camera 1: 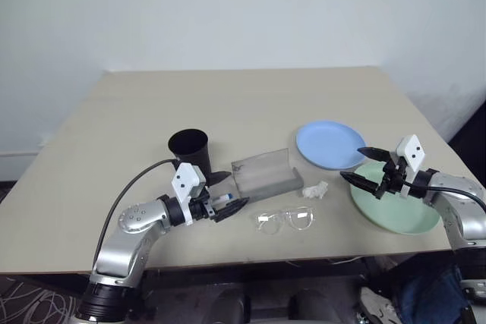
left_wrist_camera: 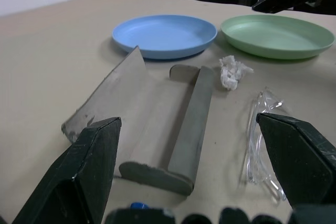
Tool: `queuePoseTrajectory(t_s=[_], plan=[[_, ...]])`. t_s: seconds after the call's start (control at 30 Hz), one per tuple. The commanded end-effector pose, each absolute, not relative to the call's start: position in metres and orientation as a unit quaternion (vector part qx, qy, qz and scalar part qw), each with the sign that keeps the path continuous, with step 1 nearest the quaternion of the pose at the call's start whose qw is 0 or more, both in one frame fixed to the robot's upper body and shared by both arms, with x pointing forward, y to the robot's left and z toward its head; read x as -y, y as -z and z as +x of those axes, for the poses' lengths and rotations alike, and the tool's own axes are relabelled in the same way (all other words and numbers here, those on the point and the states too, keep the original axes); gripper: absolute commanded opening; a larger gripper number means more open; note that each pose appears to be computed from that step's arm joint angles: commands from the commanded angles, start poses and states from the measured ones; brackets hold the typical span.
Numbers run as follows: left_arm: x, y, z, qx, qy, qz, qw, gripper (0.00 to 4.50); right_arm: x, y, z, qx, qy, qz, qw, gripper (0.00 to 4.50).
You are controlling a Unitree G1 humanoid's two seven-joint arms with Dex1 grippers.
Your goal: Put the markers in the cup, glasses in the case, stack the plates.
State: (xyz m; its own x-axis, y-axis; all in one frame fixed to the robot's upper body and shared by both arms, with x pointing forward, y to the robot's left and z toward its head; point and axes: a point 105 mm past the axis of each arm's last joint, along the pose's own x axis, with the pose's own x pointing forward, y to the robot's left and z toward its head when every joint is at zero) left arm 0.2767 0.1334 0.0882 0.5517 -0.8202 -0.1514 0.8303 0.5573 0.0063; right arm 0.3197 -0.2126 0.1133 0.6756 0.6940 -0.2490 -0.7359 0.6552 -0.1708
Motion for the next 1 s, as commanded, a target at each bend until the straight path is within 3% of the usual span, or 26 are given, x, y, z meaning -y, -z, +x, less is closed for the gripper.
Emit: queuePoseTrajectory(t_s=[0.03, 0.33, 0.63, 1.0], plan=[[-0.136, -0.101, 0.277, -0.039, 0.475, 0.053, 0.878, 4.37, 0.214, -0.13, 0.318, -0.063, -0.374, -0.132, 0.916, 4.5], [-0.13, -0.094, 0.275, -0.05, 0.487, 0.047, 0.871, 4.37, 0.21, -0.128, 0.302, -0.109, -0.364, -0.106, 0.919, 4.5], [-0.103, -0.108, 0.275, -0.026, 0.529, 0.031, 0.847, 4.37, 0.21, -0.115, 0.296, -0.168, -0.35, -0.126, 0.913, 4.5], [-0.082, -0.111, 0.272, -0.024, 0.559, 0.024, 0.829, 4.37, 0.221, -0.068, 0.293, -0.286, -0.299, -0.173, 0.894, 4.5]])
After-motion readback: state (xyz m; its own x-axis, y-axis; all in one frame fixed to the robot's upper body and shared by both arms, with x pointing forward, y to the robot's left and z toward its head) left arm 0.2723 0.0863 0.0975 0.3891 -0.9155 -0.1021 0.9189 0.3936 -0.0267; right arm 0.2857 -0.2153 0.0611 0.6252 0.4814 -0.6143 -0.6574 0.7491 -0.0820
